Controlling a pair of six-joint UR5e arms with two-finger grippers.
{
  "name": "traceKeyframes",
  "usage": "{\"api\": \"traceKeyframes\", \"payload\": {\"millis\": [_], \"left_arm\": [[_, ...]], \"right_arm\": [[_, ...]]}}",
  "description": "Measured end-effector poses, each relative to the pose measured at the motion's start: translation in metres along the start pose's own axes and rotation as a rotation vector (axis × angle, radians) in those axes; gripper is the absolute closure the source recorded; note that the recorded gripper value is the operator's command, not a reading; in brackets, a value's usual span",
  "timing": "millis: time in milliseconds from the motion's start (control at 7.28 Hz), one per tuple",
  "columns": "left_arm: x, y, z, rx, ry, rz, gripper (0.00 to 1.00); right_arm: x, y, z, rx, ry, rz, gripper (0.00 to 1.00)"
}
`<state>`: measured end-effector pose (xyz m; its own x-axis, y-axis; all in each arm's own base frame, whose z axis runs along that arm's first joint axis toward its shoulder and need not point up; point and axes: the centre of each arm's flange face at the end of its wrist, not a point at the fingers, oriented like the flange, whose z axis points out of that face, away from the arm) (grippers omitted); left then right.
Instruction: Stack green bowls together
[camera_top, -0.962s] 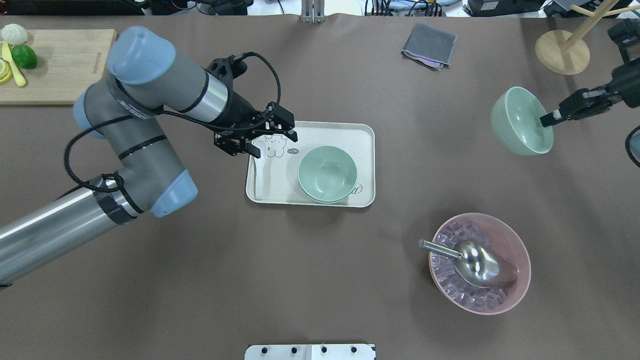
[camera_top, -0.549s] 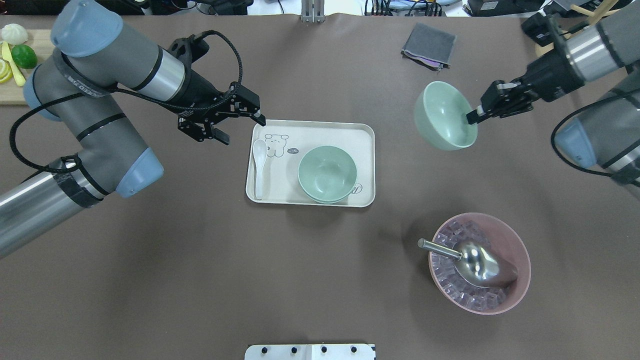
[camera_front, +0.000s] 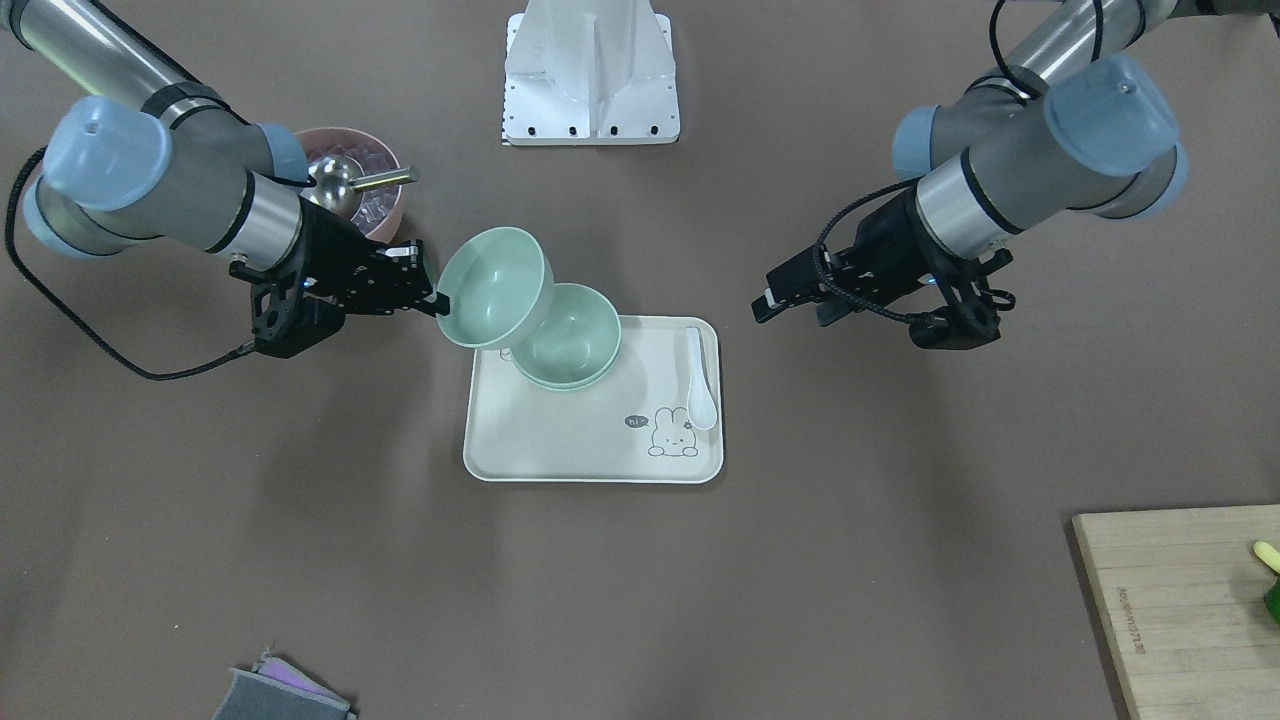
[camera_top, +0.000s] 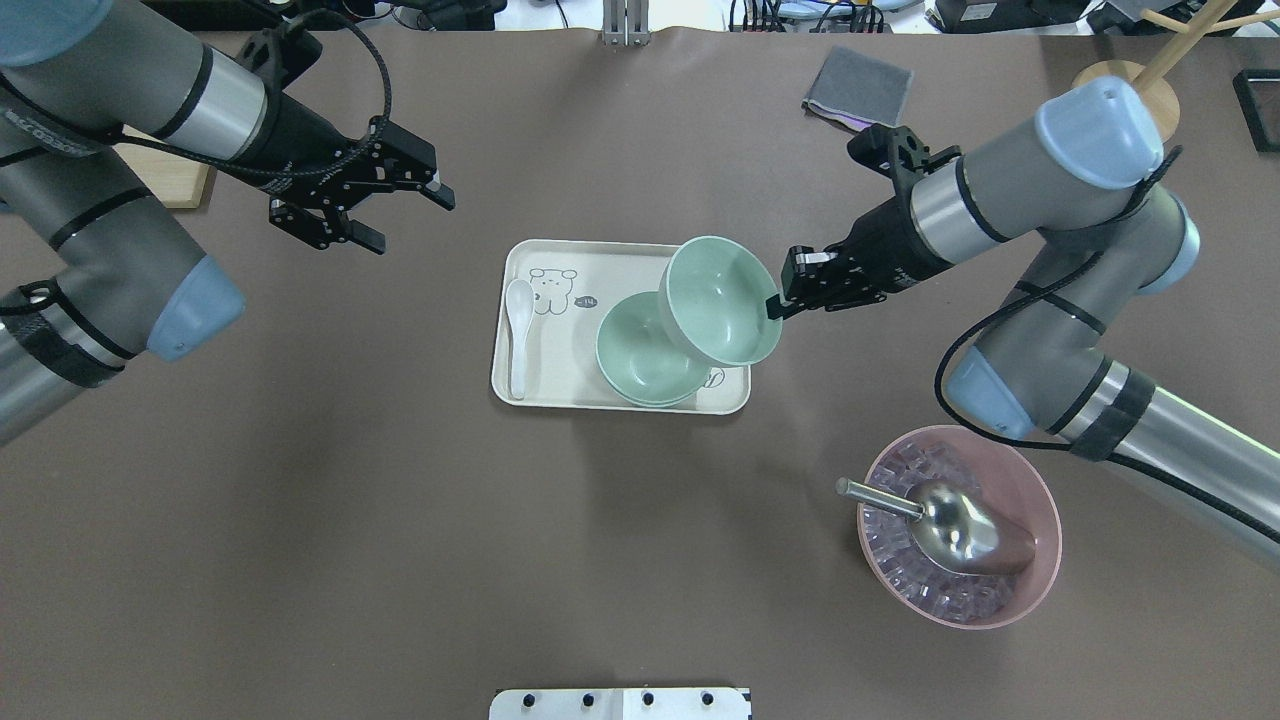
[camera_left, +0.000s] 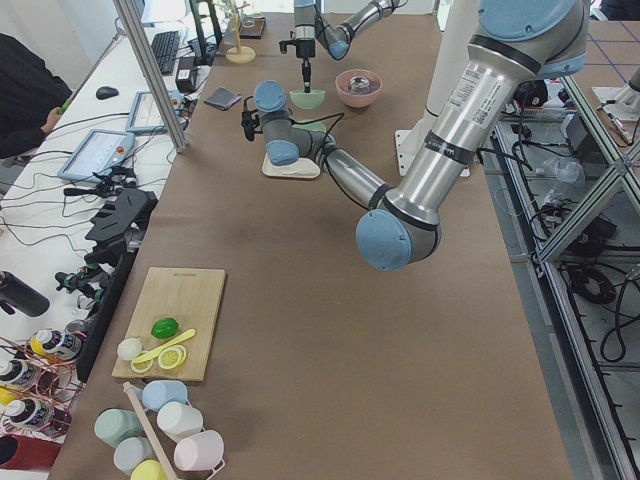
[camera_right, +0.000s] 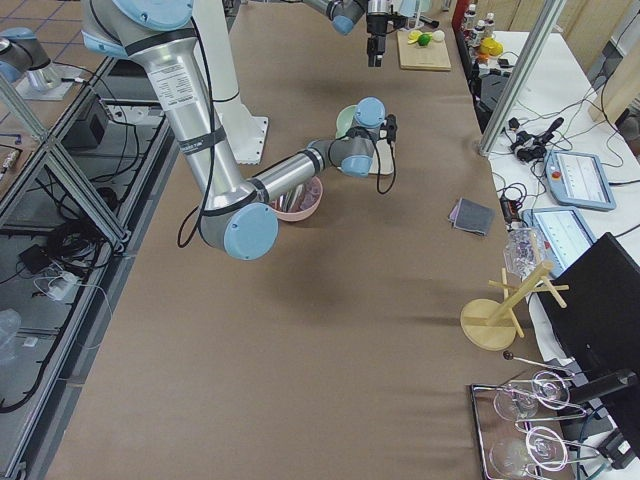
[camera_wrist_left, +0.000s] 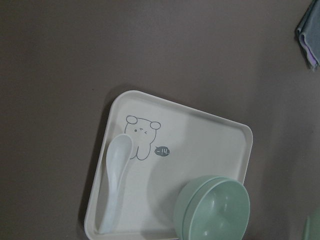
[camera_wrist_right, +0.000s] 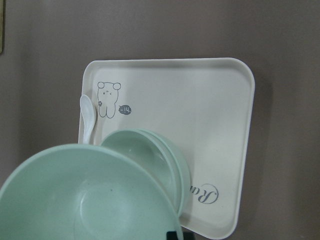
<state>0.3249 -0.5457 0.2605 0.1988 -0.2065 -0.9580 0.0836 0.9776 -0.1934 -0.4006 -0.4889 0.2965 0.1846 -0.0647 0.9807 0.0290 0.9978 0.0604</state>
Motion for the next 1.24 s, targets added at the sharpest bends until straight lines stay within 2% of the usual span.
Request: {"api": "traceKeyframes", "payload": {"millis": [275,1099,1236], "left_arm": [[-0.013,-0.005,-0.009,0.004,-0.005,-0.015,0.02],[-0.019,-0.008,-0.010,0.006,-0.011,-0.025,0.02],[-0.019,-0.008,-0.010,0.006,-0.011,-0.025,0.02]], "right_arm": [[-0.024,0.007,0.032,0.039,0.021,0.014,1.00],[-0.029,0.011,0.058,0.028,0.077,0.049,0.98],[-0.029,0.011,0.058,0.027,0.078,0.051,0.17]]}}
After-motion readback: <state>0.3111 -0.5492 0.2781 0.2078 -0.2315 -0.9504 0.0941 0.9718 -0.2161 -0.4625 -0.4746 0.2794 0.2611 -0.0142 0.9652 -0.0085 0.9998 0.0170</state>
